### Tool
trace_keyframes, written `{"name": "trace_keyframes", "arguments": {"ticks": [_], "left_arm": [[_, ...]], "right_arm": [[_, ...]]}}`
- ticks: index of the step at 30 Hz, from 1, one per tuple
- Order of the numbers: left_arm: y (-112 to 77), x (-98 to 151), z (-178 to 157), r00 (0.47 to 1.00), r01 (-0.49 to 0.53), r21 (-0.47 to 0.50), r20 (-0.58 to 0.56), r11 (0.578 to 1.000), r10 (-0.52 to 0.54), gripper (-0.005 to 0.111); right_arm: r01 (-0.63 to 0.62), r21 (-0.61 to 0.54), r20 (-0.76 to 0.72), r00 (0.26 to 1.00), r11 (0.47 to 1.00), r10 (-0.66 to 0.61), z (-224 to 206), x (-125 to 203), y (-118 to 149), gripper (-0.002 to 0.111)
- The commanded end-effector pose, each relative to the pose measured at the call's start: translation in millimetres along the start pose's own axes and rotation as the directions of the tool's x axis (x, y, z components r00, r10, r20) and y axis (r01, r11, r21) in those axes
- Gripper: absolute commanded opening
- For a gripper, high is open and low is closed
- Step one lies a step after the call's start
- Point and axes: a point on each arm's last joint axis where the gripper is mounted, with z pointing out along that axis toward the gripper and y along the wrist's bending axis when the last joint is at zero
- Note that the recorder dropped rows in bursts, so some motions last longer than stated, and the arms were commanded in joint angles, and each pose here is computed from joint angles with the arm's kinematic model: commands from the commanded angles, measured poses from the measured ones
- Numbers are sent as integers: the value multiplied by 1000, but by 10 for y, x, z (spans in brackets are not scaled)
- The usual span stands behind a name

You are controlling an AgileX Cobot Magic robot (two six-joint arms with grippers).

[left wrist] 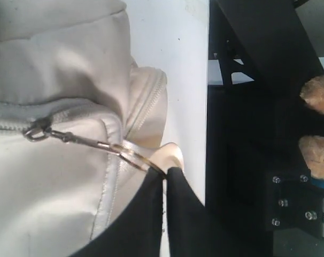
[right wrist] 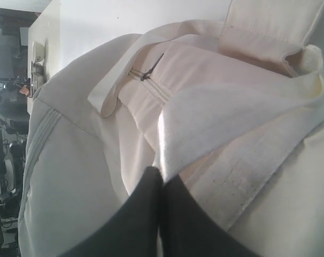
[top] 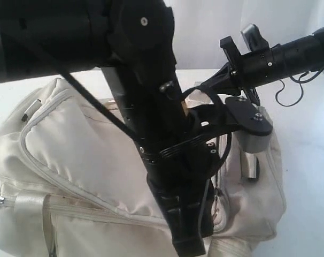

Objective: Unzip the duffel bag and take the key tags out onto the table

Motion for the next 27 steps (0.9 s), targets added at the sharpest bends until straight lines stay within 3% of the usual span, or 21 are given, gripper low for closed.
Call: {"name": "trace_keyframes", "arguments": {"ticks": [1, 9, 15, 22, 25, 27], "left_arm": [[-228, 60, -145, 999, -2, 41, 44, 999, 0, 0], [-423, 103, -409, 994, -19, 53, 106, 998, 13, 0], [-439, 144, -339, 996, 0, 96, 87, 995, -8, 0], [-296, 79, -223, 976, -12, -24, 216, 1000, 17, 0], [-258, 34, -236, 963, -25, -72, 265, 997, 43, 0], [-245, 18, -241, 958, -37, -91, 280, 995, 61, 0]], "right_arm": [[11, -1, 41, 999, 1000, -11, -46, -55, 5, 0], [11, 1, 45, 999, 1000, -11, -46, -59, 4, 0], [10, 2, 47, 999, 1000, -10, -54, -62, -1, 0], [74, -26, 44, 996, 997, -73, -116, -84, 31, 1], [129, -55, 54, 991, 990, -126, -251, -153, 110, 9], [154, -50, 87, 985, 987, -149, -359, -221, 130, 21]]}}
